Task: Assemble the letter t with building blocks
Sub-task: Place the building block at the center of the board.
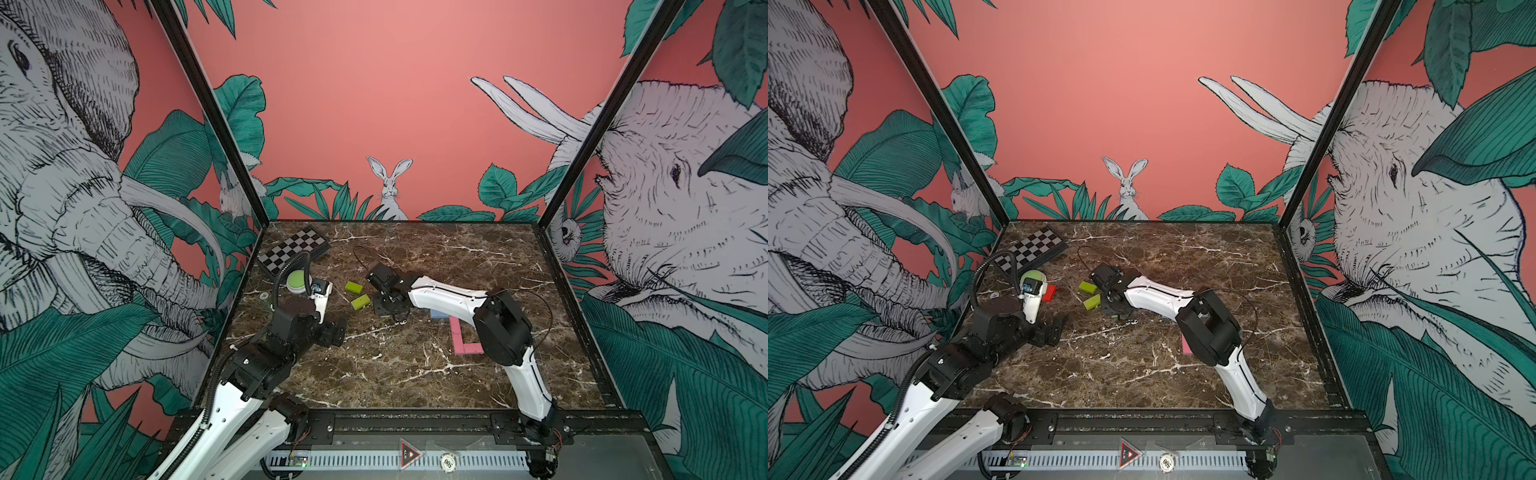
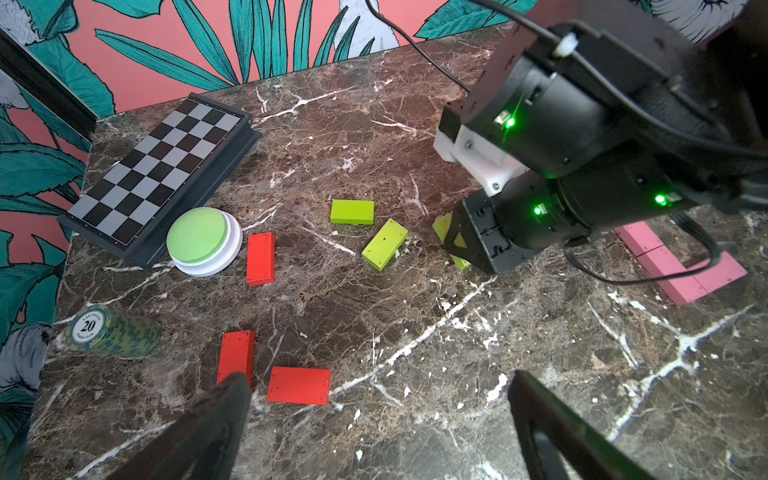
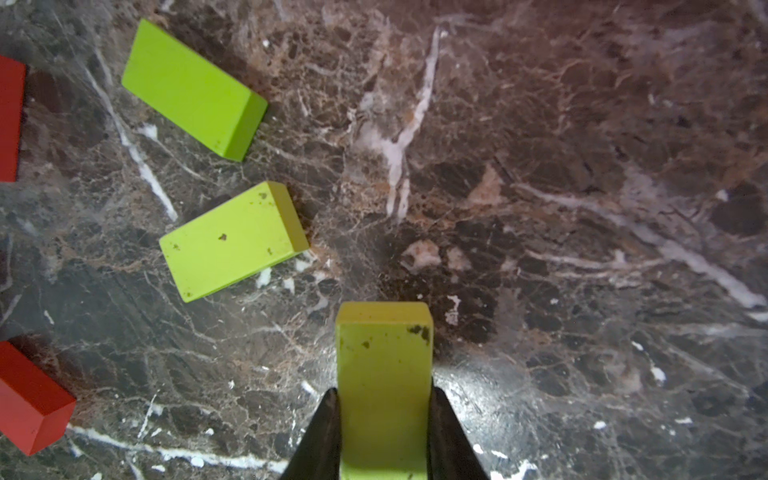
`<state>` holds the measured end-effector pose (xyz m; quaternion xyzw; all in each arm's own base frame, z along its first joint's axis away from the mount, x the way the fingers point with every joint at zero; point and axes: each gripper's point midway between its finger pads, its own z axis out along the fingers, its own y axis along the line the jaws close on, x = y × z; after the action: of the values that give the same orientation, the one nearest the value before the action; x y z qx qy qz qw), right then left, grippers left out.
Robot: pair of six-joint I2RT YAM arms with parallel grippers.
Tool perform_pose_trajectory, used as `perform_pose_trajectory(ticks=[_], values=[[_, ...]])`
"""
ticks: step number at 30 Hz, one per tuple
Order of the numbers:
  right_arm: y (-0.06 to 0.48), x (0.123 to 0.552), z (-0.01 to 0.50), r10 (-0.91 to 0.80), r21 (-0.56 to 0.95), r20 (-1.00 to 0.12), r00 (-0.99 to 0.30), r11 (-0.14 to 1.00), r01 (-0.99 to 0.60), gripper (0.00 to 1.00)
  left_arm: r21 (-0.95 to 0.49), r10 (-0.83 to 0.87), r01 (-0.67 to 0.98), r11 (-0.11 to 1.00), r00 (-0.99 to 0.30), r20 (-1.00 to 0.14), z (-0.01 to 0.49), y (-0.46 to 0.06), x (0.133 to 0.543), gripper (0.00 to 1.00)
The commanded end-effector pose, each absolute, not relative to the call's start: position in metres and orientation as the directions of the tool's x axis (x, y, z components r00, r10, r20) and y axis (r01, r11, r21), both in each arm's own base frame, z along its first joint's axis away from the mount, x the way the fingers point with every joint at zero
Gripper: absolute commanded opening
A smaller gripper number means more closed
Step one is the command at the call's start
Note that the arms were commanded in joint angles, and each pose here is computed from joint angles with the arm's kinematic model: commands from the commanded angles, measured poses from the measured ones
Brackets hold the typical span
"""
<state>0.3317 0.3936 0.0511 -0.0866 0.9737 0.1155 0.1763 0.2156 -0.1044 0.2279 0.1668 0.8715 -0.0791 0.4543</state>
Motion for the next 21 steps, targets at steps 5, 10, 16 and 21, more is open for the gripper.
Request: perform_pose_trajectory(ticks=[5, 10, 16, 21], values=[[0.393, 0.341, 0.046, -0.109, 0.174, -0.368, -0.923, 0.968, -0.183, 0.23, 0.014, 0.223, 0.377, 0.926, -0.518, -0.826, 0.236, -0.106, 0.213, 0.99], [0.394, 0.343, 0.042, -0.106, 0.171, -0.363, -0.926, 0.969, -0.178, 0.23, 0.013, 0.224, 0.378, 0.926, -0.519, -0.825, 0.235, -0.106, 0.213, 0.99], [0.395, 0.344, 0.037, -0.108, 0.166, -0.356, -0.928, 0.970, -0.177, 0.25, 0.013, 0.224, 0.379, 0.925, -0.518, -0.825, 0.235, -0.106, 0.213, 0.99], [0.395, 0.343, 0.032, -0.108, 0.164, -0.349, -0.931, 0.971, -0.174, 0.28, 0.013, 0.224, 0.379, 0.925, -0.519, -0.825, 0.235, -0.106, 0.213, 0.99]])
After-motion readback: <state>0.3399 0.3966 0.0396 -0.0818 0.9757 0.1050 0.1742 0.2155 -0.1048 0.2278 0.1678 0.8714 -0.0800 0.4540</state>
